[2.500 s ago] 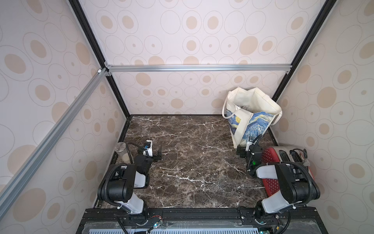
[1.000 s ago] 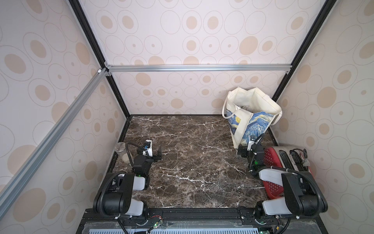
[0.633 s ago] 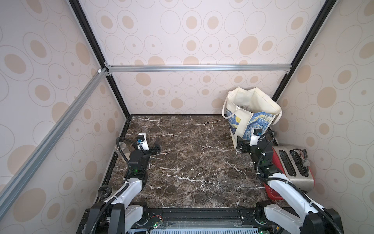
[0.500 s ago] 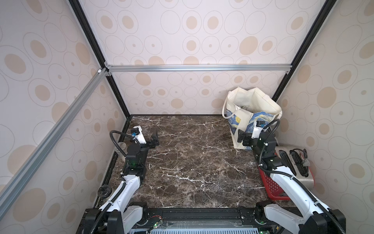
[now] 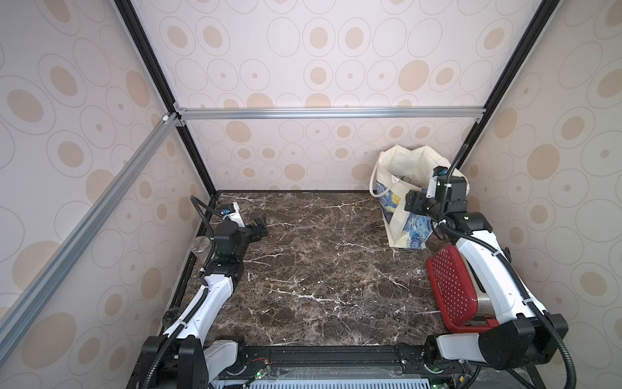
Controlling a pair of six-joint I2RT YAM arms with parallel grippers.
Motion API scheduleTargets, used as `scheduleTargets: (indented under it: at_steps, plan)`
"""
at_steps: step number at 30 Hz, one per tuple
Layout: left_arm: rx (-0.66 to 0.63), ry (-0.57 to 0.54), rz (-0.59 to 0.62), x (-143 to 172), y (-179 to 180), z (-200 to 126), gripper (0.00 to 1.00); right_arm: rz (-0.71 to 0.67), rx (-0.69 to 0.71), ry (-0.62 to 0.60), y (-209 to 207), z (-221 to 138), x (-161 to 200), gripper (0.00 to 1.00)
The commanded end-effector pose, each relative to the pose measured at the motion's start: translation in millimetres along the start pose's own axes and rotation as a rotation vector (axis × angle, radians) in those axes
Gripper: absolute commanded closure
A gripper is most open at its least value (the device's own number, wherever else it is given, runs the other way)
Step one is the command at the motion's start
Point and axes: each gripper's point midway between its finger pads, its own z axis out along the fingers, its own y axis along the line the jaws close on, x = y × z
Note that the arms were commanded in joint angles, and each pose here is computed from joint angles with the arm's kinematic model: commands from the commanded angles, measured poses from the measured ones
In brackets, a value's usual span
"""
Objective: Take out the seed jars from the canvas bag
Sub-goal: Move the canvas bag to the center of the board.
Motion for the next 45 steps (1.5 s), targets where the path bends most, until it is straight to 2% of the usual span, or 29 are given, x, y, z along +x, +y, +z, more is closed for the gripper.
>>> scheduleTargets:
  at_steps: [1, 6, 13, 18, 22, 25, 32, 38, 40, 41, 42, 43, 45]
  plan:
    - [0.082, 0.051, 0.053, 3.3, -26.1, 3.7, 0.02, 0.022, 0.017, 0.145, -8.4, 7.5, 23.8, 0.18]
    - [0.118, 0.172, 0.095, 28.5, -42.0, 14.5, 0.02, -0.012, -0.059, 0.199, 4.1, 26.5, 42.2, 0.20]
    - [0.155, 0.258, 0.142, 45.1, -62.4, 18.3, 0.02, -0.065, -0.046, 0.190, 3.5, 45.3, 37.8, 0.32]
    - [0.144, 0.266, 0.115, 42.0, -65.2, 15.7, 0.02, -0.099, -0.058, 0.172, 5.2, 50.2, 35.3, 0.63]
    - [0.132, 0.263, 0.093, 36.0, -66.2, 11.0, 0.02, -0.129, -0.007, 0.157, -3.7, 52.7, 32.8, 0.94]
    - [0.125, 0.265, 0.092, 33.5, -66.3, 6.5, 0.02, -0.160, -0.024, 0.145, -0.8, 51.9, 29.2, 1.00]
    - [0.125, 0.260, 0.090, 23.3, -70.1, 1.8, 0.02, -0.177, -0.218, 0.111, 35.8, 31.4, 30.9, 1.00]
    - [0.146, 0.233, 0.053, 10.3, -78.2, 2.6, 0.02, -0.287, -0.305, 0.119, 85.7, 15.2, 50.5, 1.00]
    - [0.157, 0.230, 0.048, 6.1, -81.7, 1.8, 0.02, -0.307, -0.270, 0.119, 91.7, 11.5, 53.7, 1.00]
    - [0.159, 0.229, 0.046, 4.5, -82.7, 1.6, 0.02, -0.280, -0.218, 0.115, 84.0, 11.7, 51.8, 0.88]
    - [0.162, 0.229, 0.045, 3.0, -83.8, 1.2, 0.02, -0.240, -0.163, 0.108, 73.6, 12.0, 49.8, 0.63]
    - [0.167, 0.228, 0.044, 1.5, -85.1, 0.9, 0.02, -0.213, -0.102, 0.093, 61.9, 11.6, 47.0, 0.50]
    - [0.177, 0.229, 0.041, 0.6, -87.3, -0.5, 0.02, -0.174, -0.051, 0.071, 47.2, 6.4, 41.4, 0.43]
